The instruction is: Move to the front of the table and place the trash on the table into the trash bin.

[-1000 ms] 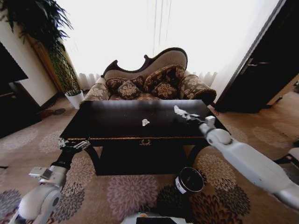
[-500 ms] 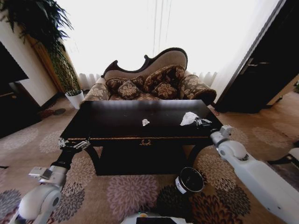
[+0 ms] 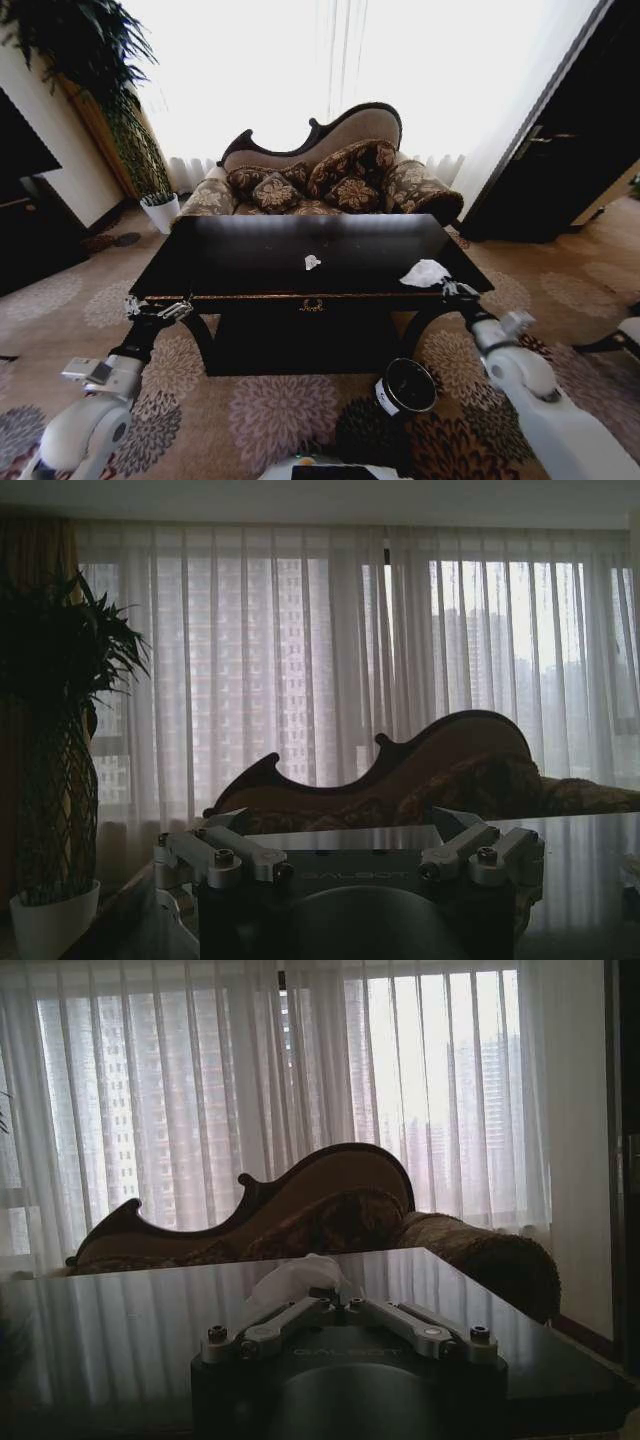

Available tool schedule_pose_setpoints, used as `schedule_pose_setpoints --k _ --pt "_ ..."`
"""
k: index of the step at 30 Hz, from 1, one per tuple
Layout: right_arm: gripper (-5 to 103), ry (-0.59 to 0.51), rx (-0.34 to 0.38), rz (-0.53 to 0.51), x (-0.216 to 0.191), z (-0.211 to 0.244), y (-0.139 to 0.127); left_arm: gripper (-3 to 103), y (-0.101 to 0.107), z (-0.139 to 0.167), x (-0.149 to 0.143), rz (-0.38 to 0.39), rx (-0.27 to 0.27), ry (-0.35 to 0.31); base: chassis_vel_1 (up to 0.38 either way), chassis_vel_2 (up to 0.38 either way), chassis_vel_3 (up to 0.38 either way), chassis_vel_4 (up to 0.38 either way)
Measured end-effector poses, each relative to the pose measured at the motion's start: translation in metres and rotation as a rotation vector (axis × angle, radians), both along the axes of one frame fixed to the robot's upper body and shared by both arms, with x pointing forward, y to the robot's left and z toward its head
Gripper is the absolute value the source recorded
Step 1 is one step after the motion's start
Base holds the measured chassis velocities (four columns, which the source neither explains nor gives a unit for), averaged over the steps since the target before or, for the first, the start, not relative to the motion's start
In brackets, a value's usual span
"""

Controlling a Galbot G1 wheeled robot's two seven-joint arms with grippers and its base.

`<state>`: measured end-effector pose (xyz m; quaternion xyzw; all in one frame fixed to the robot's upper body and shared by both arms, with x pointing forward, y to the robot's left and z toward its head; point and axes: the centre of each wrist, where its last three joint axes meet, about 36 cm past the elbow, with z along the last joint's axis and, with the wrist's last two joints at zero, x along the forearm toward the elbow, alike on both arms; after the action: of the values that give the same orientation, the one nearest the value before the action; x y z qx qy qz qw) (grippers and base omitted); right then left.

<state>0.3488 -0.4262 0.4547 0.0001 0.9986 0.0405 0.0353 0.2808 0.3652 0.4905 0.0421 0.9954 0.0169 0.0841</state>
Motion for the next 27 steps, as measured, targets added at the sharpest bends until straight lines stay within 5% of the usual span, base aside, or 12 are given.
schedule_pose_setpoints --k 7,18,27 --pt "0 -0.057 -0.039 -0.025 -0.032 -0.013 -0.004 100 0.000 0.000 0.000 0.000 0.000 0.000 0.000 0.000 0.000 0.000" --pt "0 -0.100 0.003 -0.062 -0.088 -0.090 0.019 100 0.000 0.000 0.000 0.000 0.000 0.000 0.000 0.000 0.000 0.000" --pt "0 -0.046 0.023 -0.074 -0.103 -0.142 0.032 100 0.000 0.000 0.000 0.000 0.000 0.000 0.000 0.000 0.000 0.000"
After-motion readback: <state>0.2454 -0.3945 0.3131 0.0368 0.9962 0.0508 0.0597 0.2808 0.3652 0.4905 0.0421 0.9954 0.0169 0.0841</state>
